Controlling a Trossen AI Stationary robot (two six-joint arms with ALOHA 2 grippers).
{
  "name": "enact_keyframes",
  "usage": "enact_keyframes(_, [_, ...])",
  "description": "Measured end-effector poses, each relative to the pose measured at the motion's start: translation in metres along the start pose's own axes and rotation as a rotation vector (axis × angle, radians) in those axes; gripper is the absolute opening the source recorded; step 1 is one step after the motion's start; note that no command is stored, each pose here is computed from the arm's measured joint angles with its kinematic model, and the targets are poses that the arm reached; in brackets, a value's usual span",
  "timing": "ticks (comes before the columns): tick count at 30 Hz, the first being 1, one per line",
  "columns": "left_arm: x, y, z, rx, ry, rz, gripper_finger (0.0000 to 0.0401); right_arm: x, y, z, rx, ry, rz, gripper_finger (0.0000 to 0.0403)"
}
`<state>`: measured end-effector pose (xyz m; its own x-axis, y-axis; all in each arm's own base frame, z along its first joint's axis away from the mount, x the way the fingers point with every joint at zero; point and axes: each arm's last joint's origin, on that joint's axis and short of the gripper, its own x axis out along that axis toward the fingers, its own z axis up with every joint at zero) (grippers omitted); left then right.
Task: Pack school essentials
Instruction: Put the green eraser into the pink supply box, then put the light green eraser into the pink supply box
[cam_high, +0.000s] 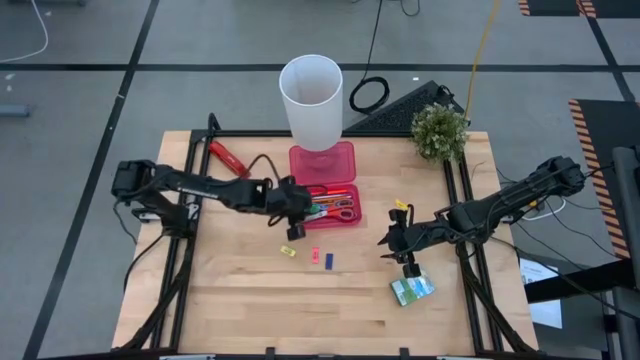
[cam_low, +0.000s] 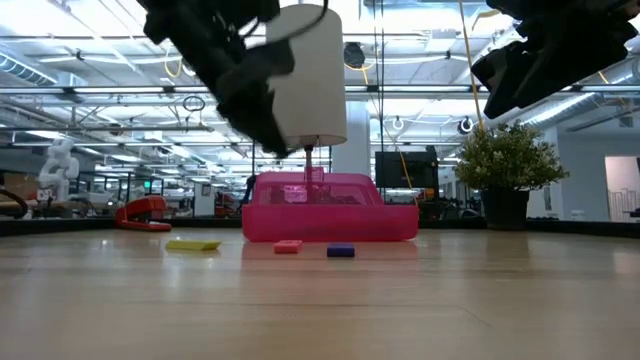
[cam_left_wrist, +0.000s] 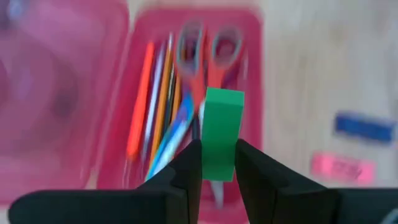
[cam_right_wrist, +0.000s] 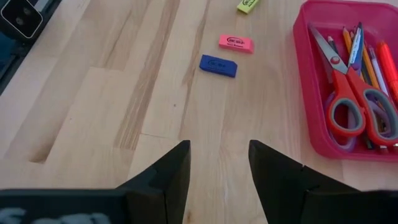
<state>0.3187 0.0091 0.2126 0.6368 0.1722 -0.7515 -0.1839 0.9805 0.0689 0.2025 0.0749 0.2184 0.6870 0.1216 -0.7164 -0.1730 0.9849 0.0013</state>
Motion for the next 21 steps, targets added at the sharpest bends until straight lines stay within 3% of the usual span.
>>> enact_keyframes(7, [0.034, 0.009, -0.012, -0.026, 0.101, -0.004, 0.009, 0.0, 0.0, 0.0, 0.0, 0.001, -0.001, 0.0155])
enact_keyframes(12, [0.039, 0.01, -0.021, -0.06, 0.185, -0.007, 0.0094, 0.0, 0.0, 0.0, 0.0, 0.003, -0.001, 0.0155])
enact_keyframes(21, [0.039, 0.01, -0.025, -0.07, 0.219, -0.011, 0.0168, 0.0, -0.001, 0.0, 0.0, -0.006, -0.023, 0.0155])
